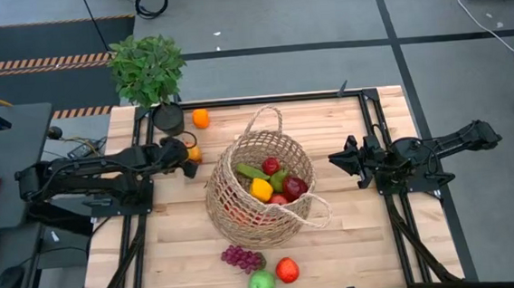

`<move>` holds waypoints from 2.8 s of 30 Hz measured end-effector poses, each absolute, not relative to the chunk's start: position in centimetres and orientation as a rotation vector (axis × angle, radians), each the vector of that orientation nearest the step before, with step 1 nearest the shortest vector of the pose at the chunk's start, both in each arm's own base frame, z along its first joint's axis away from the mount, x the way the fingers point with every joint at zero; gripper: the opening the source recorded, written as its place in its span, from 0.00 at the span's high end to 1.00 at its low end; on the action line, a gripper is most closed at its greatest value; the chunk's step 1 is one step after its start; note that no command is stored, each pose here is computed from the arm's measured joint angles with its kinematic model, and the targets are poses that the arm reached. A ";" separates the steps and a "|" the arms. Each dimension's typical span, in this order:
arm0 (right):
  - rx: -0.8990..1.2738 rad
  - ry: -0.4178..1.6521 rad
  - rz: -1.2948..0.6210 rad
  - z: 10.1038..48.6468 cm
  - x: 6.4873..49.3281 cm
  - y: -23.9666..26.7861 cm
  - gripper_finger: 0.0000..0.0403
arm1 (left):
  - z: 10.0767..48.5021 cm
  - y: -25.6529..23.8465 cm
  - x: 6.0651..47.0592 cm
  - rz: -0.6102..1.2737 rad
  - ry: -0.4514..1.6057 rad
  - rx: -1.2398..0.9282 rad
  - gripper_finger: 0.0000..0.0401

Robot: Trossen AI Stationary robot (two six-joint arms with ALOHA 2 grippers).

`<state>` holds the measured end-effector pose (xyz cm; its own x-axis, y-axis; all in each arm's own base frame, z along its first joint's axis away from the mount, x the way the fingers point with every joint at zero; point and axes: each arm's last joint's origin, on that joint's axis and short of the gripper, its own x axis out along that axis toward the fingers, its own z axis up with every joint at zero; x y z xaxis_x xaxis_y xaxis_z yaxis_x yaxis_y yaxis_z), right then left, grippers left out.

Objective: Build produce basket
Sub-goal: Put the apple into the basket

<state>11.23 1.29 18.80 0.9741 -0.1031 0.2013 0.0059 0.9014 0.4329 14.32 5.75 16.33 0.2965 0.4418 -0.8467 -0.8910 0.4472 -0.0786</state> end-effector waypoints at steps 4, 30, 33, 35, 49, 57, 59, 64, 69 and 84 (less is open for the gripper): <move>0.445 -0.223 -0.057 18.8 11.2 1.3 0.84 | 17.3 5.8 14.7 1.037 0.761 -0.793 0.03; 0.445 -0.223 -0.057 18.8 11.2 1.3 0.84 | 16.3 5.6 20.1 1.463 0.481 -1.015 0.03; 0.445 -0.223 -0.057 18.8 11.2 1.3 0.84 | 15.2 6.0 20.5 1.502 0.511 -1.017 0.03; 0.445 -0.223 -0.057 18.8 11.2 1.3 0.84 | 14.6 6.0 20.7 1.517 0.526 -1.042 0.03; 0.445 -0.223 -0.057 18.8 11.2 1.3 0.84 | 13.5 6.0 20.9 1.534 0.606 -1.006 0.03; 0.445 -0.223 -0.057 18.8 11.2 1.3 0.84 | 13.4 5.9 20.9 1.511 0.645 -1.006 0.08; 0.445 -0.223 -0.057 18.8 11.2 1.3 0.84 | 13.4 5.9 20.9 1.499 0.665 -0.994 0.13; 0.445 -0.223 -0.057 18.8 11.2 1.3 0.84 | 13.4 5.9 20.8 1.467 0.713 -0.965 0.25; 0.445 -0.223 -0.057 18.8 11.2 1.3 0.84 | 13.8 5.7 20.8 1.443 0.720 -0.975 0.25; 0.445 -0.223 -0.057 18.8 11.2 1.3 0.84 | 27.1 5.6 23.9 1.018 0.502 -0.526 0.23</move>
